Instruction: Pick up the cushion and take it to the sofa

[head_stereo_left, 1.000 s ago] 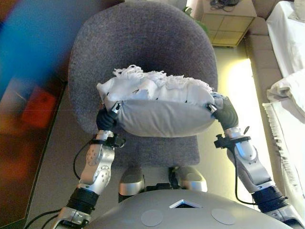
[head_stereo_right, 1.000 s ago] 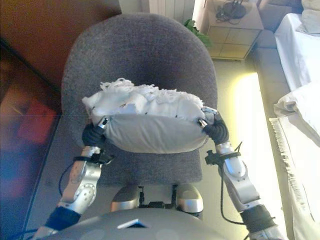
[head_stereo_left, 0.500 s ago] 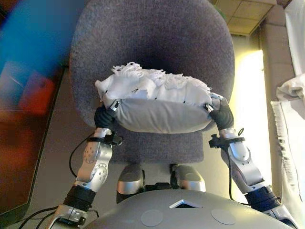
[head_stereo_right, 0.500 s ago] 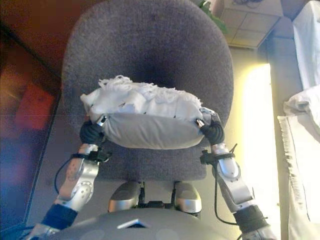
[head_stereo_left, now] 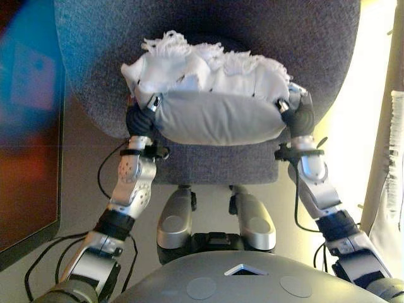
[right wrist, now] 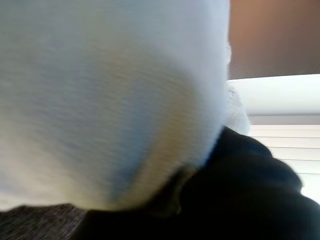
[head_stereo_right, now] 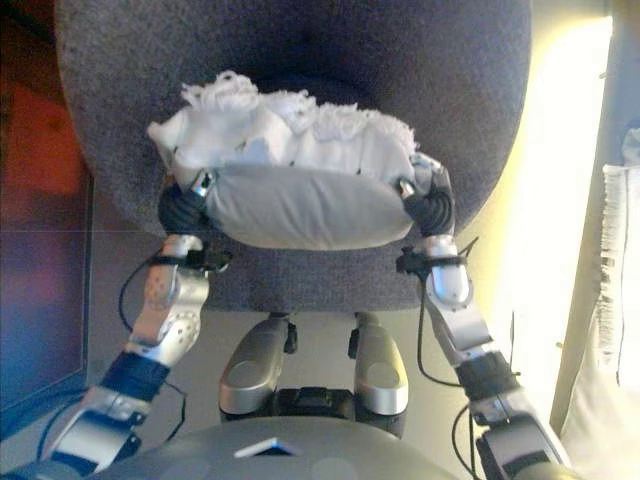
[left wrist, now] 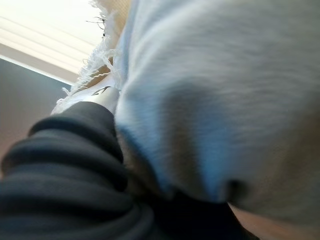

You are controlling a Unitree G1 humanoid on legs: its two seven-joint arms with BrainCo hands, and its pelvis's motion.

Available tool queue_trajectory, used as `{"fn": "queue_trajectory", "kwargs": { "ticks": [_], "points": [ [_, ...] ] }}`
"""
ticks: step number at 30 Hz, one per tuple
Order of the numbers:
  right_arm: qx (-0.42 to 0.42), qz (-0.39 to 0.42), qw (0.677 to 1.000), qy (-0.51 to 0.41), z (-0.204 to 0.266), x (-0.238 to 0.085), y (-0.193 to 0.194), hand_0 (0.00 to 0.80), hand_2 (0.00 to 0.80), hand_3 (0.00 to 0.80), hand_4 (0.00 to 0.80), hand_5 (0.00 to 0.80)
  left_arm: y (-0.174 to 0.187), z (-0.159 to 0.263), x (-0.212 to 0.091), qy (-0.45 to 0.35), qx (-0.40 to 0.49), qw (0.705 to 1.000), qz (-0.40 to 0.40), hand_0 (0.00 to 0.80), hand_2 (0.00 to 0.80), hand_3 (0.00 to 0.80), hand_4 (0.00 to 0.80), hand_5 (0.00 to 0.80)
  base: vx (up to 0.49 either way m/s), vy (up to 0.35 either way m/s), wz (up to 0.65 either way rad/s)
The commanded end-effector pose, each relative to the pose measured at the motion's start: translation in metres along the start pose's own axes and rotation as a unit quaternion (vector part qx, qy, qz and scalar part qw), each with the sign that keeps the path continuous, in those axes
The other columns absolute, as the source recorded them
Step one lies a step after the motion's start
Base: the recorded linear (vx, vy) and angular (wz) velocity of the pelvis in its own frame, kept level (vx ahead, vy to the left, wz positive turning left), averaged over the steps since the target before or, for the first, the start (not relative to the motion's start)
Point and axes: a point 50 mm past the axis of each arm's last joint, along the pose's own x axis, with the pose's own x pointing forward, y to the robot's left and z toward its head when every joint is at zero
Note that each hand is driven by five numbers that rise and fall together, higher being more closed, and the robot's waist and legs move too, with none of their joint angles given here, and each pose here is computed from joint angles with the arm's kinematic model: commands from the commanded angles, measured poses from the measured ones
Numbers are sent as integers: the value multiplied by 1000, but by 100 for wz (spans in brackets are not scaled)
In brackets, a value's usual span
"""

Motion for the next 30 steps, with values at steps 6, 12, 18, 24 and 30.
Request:
{"fn": "queue_trajectory", "kwargs": {
  "ticks": [6,12,18,24,30],
  "points": [
    [-30,43,998,-40,25,73,43,800,800,800,800,800,-73,2,58,-49,26,996,-72,800,800,800,800,800,-24,-1,-1],
    [-54,-53,997,9,38,123,18,0,0,0,0,0,-74,-1,99,-6,60,998,15,0,0,0,0,0,-38,36,0],
    [-53,-111,992,-11,57,138,-17,0,0,0,0,0,-33,17,114,-14,69,990,124,0,0,0,0,0,5,55,1],
    [-11,-197,980,-36,58,119,-72,0,0,0,0,0,61,52,99,-76,78,940,324,0,0,0,0,0,-1,20,0],
    [9,-289,954,-76,67,97,-125,0,0,0,0,0,150,69,52,-84,75,865,489,0,0,0,0,0,-3,35,0]
  ]
}}
